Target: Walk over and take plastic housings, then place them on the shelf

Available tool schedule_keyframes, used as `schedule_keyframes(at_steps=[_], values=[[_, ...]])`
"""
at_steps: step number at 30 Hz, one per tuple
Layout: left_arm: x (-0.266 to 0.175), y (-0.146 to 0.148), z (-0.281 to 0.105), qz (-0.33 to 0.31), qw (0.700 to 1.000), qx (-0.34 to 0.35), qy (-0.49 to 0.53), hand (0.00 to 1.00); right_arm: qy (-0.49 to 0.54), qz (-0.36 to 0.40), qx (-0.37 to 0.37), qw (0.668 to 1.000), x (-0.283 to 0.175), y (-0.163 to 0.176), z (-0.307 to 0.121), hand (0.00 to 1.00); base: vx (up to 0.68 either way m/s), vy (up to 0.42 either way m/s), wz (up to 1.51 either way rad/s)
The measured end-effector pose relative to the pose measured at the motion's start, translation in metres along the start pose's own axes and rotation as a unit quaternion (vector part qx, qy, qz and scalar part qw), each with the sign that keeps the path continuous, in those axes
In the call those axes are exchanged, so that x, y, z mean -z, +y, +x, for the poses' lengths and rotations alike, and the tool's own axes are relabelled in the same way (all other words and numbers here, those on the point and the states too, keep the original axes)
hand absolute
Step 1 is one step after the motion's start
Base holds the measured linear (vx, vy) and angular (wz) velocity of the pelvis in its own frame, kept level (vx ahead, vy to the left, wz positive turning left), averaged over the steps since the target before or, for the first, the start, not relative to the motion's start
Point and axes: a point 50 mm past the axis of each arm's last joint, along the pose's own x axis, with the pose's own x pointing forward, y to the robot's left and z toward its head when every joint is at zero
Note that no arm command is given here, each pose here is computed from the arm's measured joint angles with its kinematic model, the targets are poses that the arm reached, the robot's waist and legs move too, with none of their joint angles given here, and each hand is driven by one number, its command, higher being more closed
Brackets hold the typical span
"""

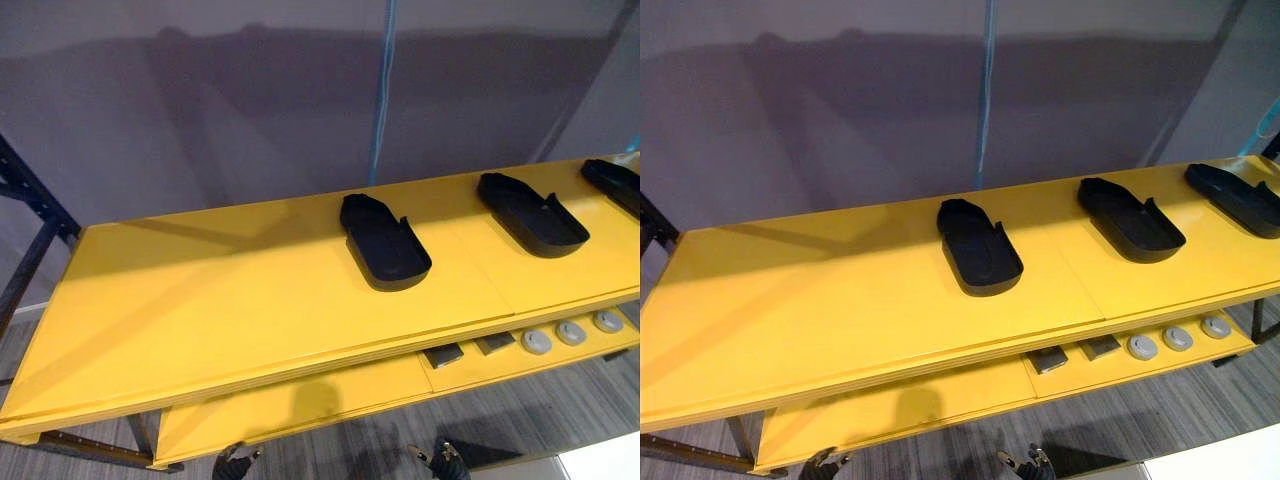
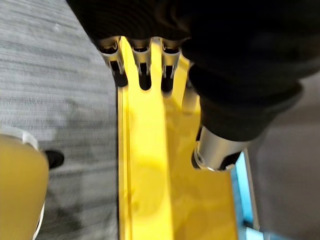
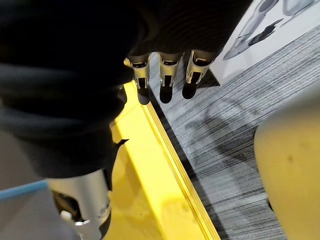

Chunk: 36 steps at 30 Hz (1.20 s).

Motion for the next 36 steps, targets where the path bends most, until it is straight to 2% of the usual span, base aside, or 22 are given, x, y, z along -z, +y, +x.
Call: schedule_keyframes(at_steps=[12, 16, 23, 29, 32, 36], values=[[-0.010, -0.005, 0.007, 0.037, 0.999, 0.014, -0.009, 0.00, -0.016, -0.026, -0.008, 0.999, -0.019, 0.010, 0.010, 0.00, 0.01, 0.009, -0.14], [-0.032, -0.011, 0.013, 0.039, 0.998, 0.021, -0.040, 0.00, -0.026, -0.026, -0.012, 0.999, -0.025, 0.013, 0.012, 0.00, -0.13, 0.056, -0.29], [-0.087, -0.014, 0.022, 0.066, 0.989, 0.020, -0.129, 0.00, -0.100, -0.039, -0.029, 0.994, -0.062, 0.031, 0.013, 0.00, -0.20, 0.027, -0.52], [-0.093, -0.012, 0.022, 0.084, 0.986, 0.018, -0.141, 0.00, -0.044, -0.064, -0.028, 0.997, -0.037, 0.027, 0.015, 0.00, -0.07, -0.112, -0.05], [-0.086, -0.020, 0.021, 0.084, 0.988, 0.030, -0.127, 0.00, -0.065, -0.094, -0.022, 0.993, -0.057, 0.019, 0.022, 0.00, -0.13, -0.197, -0.58], [-0.085, -0.030, 0.019, 0.098, 0.986, 0.049, -0.129, 0.00, -0.066, -0.090, 0.007, 0.994, -0.061, 0.004, 0.023, 0.00, -0.14, -0.058, -0.24]])
